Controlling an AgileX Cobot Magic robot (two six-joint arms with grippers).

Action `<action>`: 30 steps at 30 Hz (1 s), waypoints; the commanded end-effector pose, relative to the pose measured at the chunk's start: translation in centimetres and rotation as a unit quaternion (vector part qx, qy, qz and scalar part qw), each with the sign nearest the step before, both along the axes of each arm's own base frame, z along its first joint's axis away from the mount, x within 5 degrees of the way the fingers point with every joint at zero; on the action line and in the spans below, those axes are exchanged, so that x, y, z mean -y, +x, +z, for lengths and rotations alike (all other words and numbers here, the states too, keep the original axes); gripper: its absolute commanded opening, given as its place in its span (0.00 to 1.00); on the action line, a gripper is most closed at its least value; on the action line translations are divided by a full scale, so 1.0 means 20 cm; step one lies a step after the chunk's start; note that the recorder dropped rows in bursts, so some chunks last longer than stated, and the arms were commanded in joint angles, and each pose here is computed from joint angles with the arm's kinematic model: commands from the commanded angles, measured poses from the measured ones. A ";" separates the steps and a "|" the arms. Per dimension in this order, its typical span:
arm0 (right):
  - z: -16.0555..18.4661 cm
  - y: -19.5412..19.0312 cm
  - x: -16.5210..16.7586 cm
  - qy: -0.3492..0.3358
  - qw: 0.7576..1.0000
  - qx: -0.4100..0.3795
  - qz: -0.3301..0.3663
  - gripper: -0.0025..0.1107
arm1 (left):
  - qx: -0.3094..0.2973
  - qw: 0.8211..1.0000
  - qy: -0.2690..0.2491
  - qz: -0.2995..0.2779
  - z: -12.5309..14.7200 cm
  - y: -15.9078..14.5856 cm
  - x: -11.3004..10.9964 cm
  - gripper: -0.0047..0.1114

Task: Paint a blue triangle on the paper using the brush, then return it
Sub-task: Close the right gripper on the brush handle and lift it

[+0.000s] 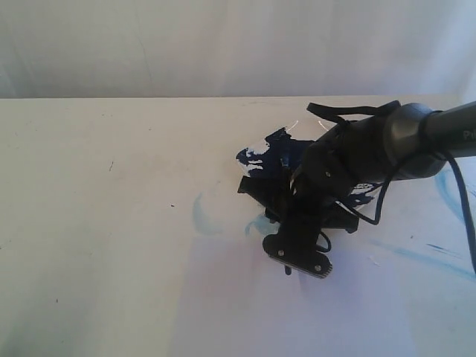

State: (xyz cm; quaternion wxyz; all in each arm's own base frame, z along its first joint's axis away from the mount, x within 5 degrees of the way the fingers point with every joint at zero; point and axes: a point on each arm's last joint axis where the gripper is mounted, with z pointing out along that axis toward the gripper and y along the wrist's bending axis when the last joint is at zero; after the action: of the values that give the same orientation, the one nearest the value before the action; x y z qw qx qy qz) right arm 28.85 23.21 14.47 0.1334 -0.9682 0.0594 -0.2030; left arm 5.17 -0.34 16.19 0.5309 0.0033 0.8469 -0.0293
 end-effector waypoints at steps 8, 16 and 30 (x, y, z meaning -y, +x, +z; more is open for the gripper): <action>0.02 0.01 -0.01 -0.001 1.000 0.014 0.014 0.19 | -0.003 1.000 -0.004 -0.001 -0.01 0.00 0.00 0.04; 0.02 0.02 -0.01 0.000 1.000 0.020 0.018 0.11 | -0.003 1.000 -0.004 -0.001 -0.01 0.00 0.00 0.04; 0.03 0.03 -0.03 0.027 0.998 0.042 0.025 0.02 | -0.003 1.000 -0.004 -0.001 -0.01 0.00 0.00 0.04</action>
State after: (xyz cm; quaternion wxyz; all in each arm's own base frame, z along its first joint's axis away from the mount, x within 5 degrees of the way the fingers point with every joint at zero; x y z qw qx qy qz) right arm 29.26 23.70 14.83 0.1607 -0.9589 0.0445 -0.2296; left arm 5.17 -0.34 16.19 0.5309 0.0033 0.8469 -0.0293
